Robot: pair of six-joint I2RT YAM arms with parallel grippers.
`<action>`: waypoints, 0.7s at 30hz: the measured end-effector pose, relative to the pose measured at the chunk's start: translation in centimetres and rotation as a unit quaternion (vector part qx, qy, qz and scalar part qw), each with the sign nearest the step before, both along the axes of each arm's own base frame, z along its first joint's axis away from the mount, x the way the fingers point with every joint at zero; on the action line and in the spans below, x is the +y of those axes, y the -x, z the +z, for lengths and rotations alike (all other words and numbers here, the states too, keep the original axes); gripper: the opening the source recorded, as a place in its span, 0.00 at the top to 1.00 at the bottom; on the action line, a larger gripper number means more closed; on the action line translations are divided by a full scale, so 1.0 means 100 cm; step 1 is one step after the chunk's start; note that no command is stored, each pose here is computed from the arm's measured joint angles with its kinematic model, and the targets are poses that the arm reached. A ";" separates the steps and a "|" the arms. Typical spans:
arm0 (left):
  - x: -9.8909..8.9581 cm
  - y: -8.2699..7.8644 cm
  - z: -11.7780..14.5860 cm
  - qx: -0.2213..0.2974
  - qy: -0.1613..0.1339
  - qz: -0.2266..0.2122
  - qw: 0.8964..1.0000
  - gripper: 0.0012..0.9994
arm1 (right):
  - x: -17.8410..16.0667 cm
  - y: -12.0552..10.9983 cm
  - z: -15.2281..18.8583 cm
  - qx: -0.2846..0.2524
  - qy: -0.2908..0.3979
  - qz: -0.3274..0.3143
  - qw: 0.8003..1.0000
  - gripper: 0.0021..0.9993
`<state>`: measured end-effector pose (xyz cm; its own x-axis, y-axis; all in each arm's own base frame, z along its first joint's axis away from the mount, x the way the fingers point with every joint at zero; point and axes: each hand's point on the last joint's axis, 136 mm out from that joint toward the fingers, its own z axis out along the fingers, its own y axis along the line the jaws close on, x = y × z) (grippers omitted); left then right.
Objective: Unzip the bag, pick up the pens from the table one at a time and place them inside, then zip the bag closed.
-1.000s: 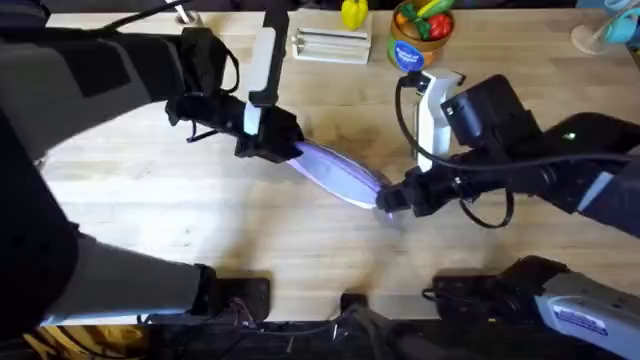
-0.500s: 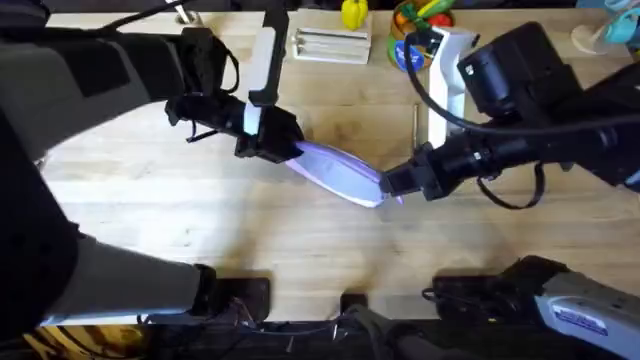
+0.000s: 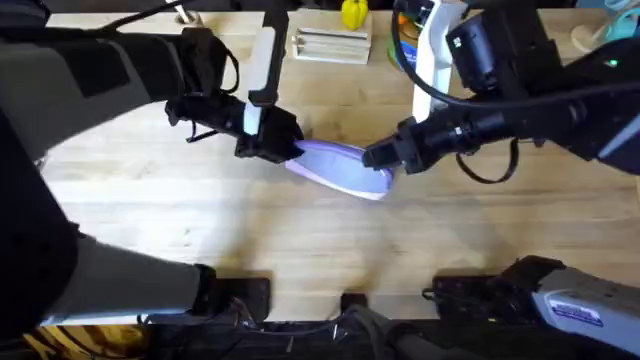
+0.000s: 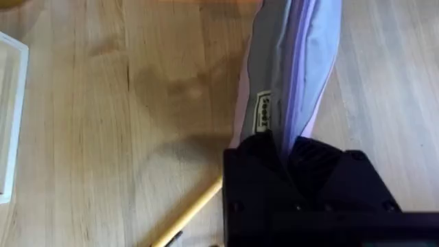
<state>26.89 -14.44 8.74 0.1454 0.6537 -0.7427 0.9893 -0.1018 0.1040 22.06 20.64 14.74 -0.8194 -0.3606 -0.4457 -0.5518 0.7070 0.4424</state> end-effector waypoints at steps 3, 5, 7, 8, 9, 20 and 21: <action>0.000 0.000 0.000 0.000 0.000 0.000 1.000 0.96 | 0.018 -0.011 0.000 -0.003 -0.028 0.007 1.000 0.97; 0.000 0.000 0.000 0.000 0.000 0.000 1.000 0.96 | 0.031 -0.017 -0.001 -0.005 -0.045 0.011 0.999 0.97; 0.000 0.000 0.000 0.000 0.000 0.000 1.000 0.96 | 0.057 -0.027 -0.004 -0.008 -0.073 0.017 0.997 0.97; 0.000 0.000 0.000 0.000 0.000 0.000 1.000 0.96 | 0.062 -0.029 -0.005 -0.007 -0.078 0.018 0.997 0.97; 0.000 0.000 0.000 0.000 0.000 0.000 1.000 0.96 | 0.069 -0.030 -0.005 -0.006 -0.083 0.021 0.996 0.97; 0.005 -0.005 -0.002 -0.011 -0.007 0.005 1.000 0.96 | 0.134 -0.056 -0.013 0.005 -0.100 0.051 0.994 0.97; 0.006 -0.005 -0.002 -0.010 -0.007 0.006 1.000 0.96 | 0.135 -0.056 -0.013 0.005 -0.099 0.051 0.994 0.97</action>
